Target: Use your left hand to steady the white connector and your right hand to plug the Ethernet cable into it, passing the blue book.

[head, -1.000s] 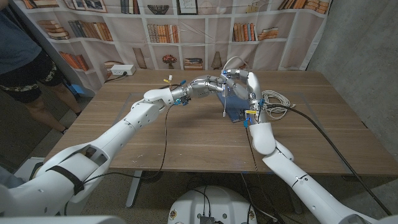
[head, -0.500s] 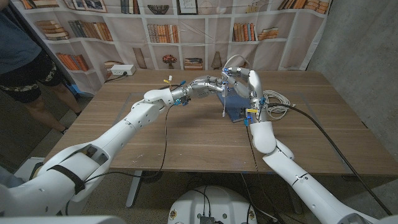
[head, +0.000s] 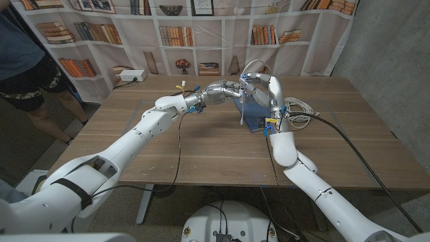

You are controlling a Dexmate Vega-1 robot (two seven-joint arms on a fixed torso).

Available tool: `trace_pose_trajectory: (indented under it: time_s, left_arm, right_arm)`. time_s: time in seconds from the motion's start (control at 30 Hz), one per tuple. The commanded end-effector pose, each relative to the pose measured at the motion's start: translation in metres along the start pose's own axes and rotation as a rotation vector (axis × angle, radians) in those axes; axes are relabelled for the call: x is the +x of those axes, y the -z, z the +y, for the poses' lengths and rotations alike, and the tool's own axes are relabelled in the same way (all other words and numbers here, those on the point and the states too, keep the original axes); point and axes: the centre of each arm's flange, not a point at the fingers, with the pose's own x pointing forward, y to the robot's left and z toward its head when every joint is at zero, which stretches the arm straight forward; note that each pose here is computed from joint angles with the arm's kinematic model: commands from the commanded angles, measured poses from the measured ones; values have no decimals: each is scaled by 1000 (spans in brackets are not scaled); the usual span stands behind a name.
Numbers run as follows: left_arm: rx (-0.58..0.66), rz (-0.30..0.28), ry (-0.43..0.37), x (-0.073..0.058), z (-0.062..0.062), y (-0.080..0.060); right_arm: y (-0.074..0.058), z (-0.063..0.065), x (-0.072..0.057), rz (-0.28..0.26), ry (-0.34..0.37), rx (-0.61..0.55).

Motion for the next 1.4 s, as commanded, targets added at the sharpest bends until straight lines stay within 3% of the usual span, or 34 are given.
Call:
trace_pose_trajectory:
  time_s: [0.03,0.73,1.4]
  left_arm:
    - [1,-10,1,-1,0,-3]
    - [1,-16,-9,-1,6,-5]
    - [-1,-11,9,8,4,-5]
  right_arm:
    - [4,1,-2,9,10,-20]
    - [2,-3,-5,4,30,-14]
    - [5,-5,-2,13,9,4]
